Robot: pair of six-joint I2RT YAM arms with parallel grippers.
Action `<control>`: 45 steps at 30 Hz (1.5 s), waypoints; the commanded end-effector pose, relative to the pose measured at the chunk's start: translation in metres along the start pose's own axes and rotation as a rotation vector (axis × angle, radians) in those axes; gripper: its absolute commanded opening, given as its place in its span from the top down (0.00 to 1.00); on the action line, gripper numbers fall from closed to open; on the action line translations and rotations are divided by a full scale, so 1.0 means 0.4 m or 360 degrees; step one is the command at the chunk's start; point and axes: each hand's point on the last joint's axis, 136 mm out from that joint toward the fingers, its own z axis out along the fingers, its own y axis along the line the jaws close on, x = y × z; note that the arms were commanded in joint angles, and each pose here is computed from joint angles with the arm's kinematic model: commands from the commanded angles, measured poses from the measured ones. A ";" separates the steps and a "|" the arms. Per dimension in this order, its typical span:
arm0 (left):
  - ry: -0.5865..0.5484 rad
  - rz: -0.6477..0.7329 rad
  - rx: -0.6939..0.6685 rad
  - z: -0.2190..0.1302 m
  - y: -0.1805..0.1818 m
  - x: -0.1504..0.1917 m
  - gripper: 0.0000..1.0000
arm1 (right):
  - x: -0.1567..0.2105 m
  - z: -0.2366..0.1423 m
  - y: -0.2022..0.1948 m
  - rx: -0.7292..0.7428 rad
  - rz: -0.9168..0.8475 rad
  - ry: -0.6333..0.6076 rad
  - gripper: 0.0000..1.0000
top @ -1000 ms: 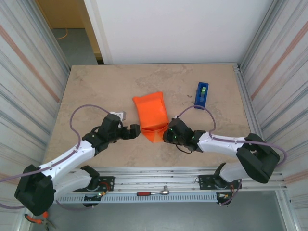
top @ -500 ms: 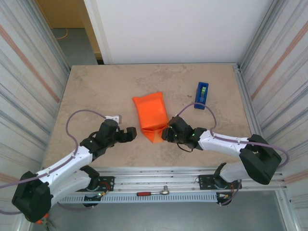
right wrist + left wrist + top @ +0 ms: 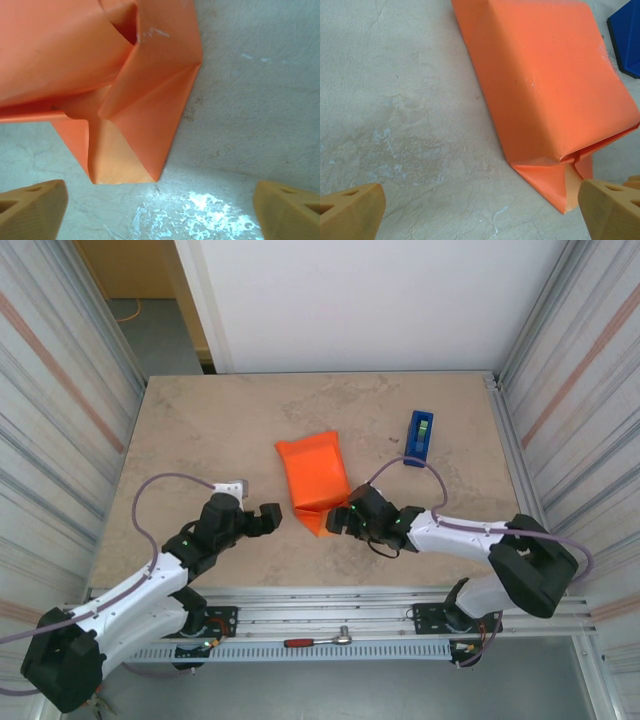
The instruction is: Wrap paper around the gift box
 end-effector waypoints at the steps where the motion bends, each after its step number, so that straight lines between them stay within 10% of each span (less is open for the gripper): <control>1: -0.0055 0.0001 -0.0017 0.000 0.008 -0.011 0.01 | 0.010 0.019 0.038 -0.0078 -0.0004 0.0052 0.18; 11: -0.0057 0.0029 -0.0005 0.007 0.002 -0.010 0.01 | 0.028 0.063 0.056 -0.0136 0.0033 0.0121 0.58; 45: -0.0040 -0.0007 0.0076 0.018 -0.023 -0.008 0.01 | 0.030 0.052 -0.007 0.0006 0.0121 0.0028 0.66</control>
